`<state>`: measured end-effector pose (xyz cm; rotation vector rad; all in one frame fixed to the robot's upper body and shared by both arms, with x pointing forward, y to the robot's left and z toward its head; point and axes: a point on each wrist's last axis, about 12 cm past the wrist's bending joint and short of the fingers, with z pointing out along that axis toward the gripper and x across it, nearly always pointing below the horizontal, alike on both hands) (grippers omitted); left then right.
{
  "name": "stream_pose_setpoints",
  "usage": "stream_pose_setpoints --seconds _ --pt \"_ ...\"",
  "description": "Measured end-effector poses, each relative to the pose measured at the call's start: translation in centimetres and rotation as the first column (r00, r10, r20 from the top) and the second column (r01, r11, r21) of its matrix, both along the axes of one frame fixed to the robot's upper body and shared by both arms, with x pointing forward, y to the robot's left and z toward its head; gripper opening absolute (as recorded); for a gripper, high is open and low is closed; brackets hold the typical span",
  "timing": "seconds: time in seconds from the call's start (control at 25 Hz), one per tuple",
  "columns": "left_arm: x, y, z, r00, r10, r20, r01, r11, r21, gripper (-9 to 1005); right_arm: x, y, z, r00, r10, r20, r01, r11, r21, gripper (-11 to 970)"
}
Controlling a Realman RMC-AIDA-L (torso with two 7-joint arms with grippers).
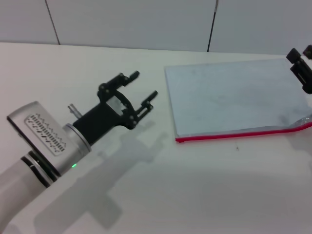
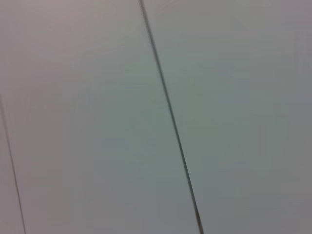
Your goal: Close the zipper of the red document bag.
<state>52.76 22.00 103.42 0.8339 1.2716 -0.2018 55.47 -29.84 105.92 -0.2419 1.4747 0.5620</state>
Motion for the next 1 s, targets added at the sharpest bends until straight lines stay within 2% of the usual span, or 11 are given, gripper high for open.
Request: stream_pose_setpoints --seconds 0.12,0.28,0.48,0.68,1.0 --pt "0.0 0.5 0.1 0.999 0.036 0.004 -0.036 0.999 -0.025 508 -1.1 0.3 -0.3 0.995 -0.041 0.094 0.046 0.998 -0.049 439" --pt "-0.1 1.1 0.5 0.998 0.063 0.008 -0.062 0.994 -0.085 589 -2.6 1.3 -1.0 0.966 -0.156 0.208 0.182 0.976 -0.115 589" --pt "0.0 2.4 1.3 0.995 0.097 -0.005 -0.096 0.972 -0.215 588 -3.4 2.4 -1.2 0.92 -0.269 0.286 0.322 0.933 -0.158 773" --pt "-0.1 2.9 1.6 0.993 0.118 0.002 -0.114 0.962 -0.249 595 -3.4 2.4 -1.3 0.908 -0.31 0.282 0.362 0.92 -0.151 773" --pt "-0.2 2.9 1.7 0.993 0.114 0.015 -0.106 0.96 -0.261 596 -3.3 2.5 -1.3 0.909 -0.308 0.28 0.359 0.921 -0.153 773"
